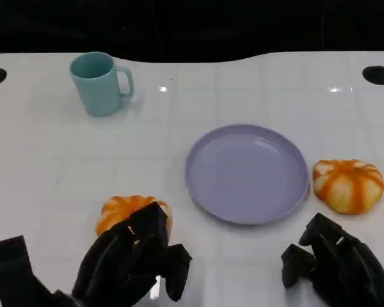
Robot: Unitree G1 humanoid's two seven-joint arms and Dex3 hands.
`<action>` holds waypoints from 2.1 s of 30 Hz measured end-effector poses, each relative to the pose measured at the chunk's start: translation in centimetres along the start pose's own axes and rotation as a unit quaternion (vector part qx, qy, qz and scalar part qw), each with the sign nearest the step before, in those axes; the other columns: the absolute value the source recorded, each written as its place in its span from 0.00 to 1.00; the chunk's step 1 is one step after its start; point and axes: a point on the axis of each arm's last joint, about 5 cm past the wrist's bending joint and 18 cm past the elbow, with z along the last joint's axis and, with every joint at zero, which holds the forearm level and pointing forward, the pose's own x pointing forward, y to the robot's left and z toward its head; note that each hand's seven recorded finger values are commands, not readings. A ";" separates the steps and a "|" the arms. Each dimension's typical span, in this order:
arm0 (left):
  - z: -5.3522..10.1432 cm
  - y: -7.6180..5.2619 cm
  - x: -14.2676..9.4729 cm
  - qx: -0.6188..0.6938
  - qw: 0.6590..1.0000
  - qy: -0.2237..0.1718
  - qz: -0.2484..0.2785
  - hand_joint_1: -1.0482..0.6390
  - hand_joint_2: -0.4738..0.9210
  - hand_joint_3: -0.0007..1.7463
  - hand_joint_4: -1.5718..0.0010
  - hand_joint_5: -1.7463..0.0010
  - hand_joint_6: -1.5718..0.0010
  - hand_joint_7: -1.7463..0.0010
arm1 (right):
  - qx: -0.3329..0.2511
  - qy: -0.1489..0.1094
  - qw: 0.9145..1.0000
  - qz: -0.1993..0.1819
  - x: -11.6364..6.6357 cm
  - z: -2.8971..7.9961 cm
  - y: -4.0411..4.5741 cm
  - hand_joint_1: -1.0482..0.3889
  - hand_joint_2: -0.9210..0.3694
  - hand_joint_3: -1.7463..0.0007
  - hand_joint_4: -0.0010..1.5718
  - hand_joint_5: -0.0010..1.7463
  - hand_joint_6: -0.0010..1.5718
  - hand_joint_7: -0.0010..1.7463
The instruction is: Grasp the bread from the table and place it into the plate.
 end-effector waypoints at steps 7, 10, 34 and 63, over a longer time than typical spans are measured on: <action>2.0 0.0 -0.3 0.202 0.979 -0.033 0.011 0.18 1.00 0.18 0.63 0.14 0.74 0.41 | 0.000 0.000 1.000 0.000 -0.1 0.0 0.05 0.35 0.00 0.86 0.50 0.96 0.45 0.81; 3.7 0.0 -0.3 0.338 0.940 -0.037 0.001 0.20 1.00 0.11 0.66 0.30 0.74 0.59 | 0.000 0.000 1.000 0.001 -0.1 -0.1 0.08 0.34 0.00 0.86 0.50 0.96 0.45 0.80; 7.5 -2.6 0.6 0.867 0.478 0.141 -0.013 0.11 0.99 0.00 0.91 0.76 0.86 1.00 | 0.000 0.000 1.000 0.000 -0.2 0.0 0.21 0.34 0.00 0.86 0.50 0.96 0.45 0.80; 2.2 4.5 5.3 0.831 0.542 0.126 0.013 0.46 0.71 0.65 0.46 0.00 0.55 0.09 | 0.001 0.001 1.000 -0.002 -0.4 0.0 0.26 0.34 0.00 0.86 0.50 0.97 0.45 0.80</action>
